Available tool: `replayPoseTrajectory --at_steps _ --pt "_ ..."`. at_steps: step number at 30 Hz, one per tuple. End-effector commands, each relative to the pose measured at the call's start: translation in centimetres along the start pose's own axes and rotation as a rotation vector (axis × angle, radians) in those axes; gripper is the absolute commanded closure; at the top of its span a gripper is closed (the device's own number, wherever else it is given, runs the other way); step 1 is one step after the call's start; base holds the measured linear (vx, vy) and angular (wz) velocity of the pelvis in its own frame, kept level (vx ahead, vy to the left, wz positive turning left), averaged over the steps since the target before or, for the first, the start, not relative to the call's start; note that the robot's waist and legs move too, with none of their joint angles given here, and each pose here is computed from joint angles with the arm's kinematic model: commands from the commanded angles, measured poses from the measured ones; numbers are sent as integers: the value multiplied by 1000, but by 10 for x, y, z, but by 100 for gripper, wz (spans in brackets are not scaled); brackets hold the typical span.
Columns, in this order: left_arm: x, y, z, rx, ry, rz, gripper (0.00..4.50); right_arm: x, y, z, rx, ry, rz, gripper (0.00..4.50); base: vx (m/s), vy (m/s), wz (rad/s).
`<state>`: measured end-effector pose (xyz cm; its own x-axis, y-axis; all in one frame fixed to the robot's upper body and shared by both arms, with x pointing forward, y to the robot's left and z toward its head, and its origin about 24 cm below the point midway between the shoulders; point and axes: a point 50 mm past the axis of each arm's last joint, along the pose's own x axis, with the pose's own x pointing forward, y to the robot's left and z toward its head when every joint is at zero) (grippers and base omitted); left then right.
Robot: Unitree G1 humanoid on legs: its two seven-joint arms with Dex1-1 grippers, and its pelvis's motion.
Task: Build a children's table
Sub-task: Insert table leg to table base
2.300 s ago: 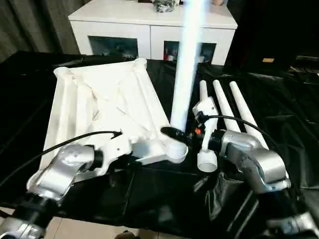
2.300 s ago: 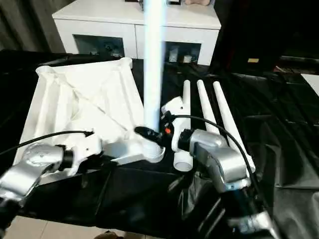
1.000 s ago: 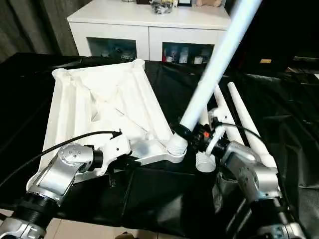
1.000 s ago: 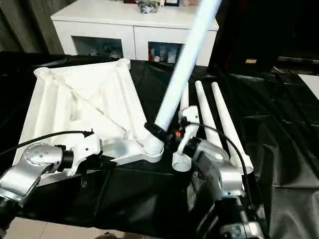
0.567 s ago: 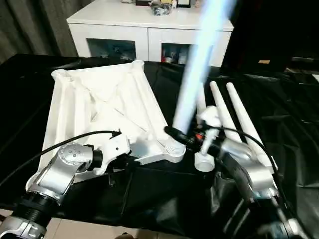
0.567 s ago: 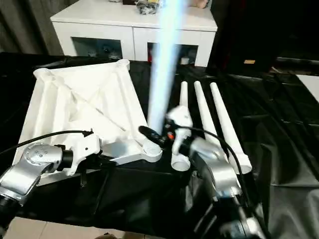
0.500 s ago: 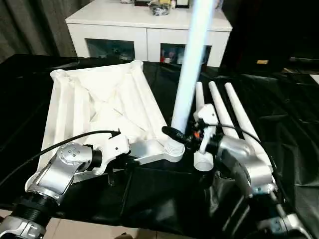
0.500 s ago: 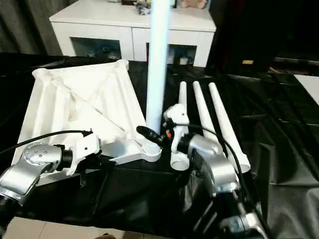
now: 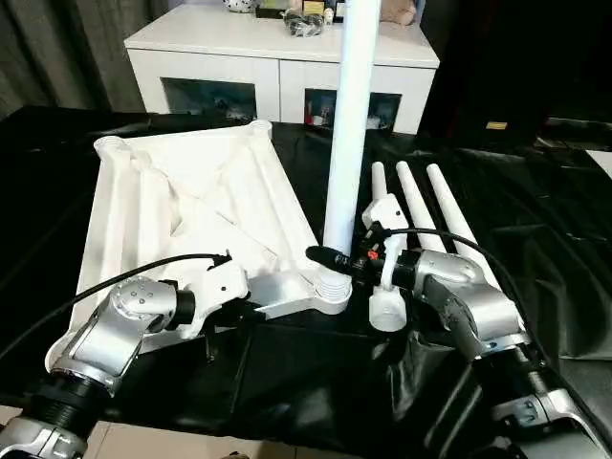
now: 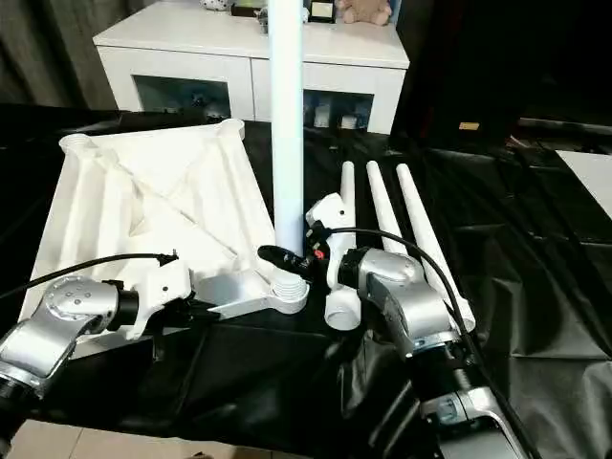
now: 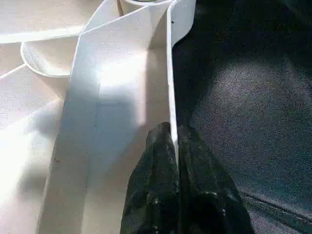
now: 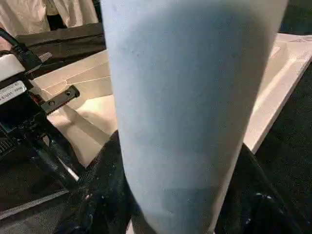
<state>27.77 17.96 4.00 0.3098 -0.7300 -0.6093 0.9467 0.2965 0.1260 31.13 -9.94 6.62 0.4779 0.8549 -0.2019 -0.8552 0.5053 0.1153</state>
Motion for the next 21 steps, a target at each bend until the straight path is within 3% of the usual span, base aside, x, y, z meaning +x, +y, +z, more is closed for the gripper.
replayPoseTrajectory --at_steps 1,12,21 --pt "-3 9 5 6 -33 100 450 -4 10 -55 128 224 20 266 0 0 0" --pt "-2 11 10 7 -60 110 450 -13 -5 -53 281 31 -149 266 0 0 0" --pt "-5 13 12 14 -61 108 450 -20 5 -65 276 90 -83 266 0 0 0"
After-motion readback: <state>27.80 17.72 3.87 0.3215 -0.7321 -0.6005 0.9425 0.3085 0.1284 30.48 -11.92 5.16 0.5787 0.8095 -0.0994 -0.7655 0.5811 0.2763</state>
